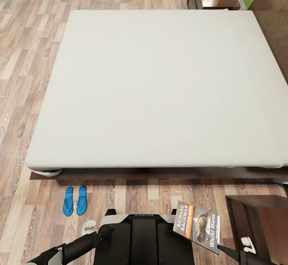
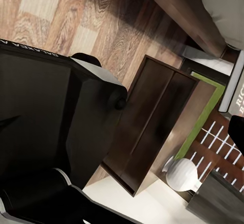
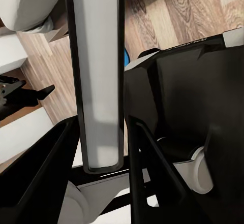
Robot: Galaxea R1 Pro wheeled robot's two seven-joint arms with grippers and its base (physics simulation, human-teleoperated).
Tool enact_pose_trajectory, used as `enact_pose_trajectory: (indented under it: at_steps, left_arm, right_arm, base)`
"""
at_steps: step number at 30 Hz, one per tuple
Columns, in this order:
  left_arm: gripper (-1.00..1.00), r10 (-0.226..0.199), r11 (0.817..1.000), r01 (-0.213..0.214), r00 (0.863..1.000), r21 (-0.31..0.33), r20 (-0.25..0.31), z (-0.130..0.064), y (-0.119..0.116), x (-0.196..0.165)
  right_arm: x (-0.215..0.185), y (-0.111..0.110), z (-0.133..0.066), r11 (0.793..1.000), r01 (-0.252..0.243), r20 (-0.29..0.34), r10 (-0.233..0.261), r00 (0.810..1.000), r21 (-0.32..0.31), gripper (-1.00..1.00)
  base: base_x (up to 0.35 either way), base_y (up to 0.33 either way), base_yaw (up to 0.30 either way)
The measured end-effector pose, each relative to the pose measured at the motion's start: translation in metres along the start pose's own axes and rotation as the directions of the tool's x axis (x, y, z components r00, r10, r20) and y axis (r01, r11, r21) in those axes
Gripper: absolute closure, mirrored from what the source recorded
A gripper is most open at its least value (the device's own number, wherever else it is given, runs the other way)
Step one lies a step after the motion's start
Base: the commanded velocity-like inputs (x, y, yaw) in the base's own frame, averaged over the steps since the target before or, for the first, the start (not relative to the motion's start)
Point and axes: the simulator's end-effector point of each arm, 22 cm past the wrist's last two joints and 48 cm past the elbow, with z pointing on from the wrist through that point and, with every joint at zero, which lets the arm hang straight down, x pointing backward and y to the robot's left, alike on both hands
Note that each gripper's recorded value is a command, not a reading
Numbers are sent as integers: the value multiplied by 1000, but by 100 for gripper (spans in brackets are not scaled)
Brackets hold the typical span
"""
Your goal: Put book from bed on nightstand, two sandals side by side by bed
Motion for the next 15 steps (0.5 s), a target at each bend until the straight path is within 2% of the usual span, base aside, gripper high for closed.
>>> enact_pose_trajectory:
  at_steps: [15]
  left_arm:
    - [-100, 8, 1000, -8, 1000, 6, 7, -1, -4, -4]
  right_arm:
    - [-4, 4, -1, 1000, 13, 9, -13, 1000, -8, 100]
  base:
    - [0, 0, 0]
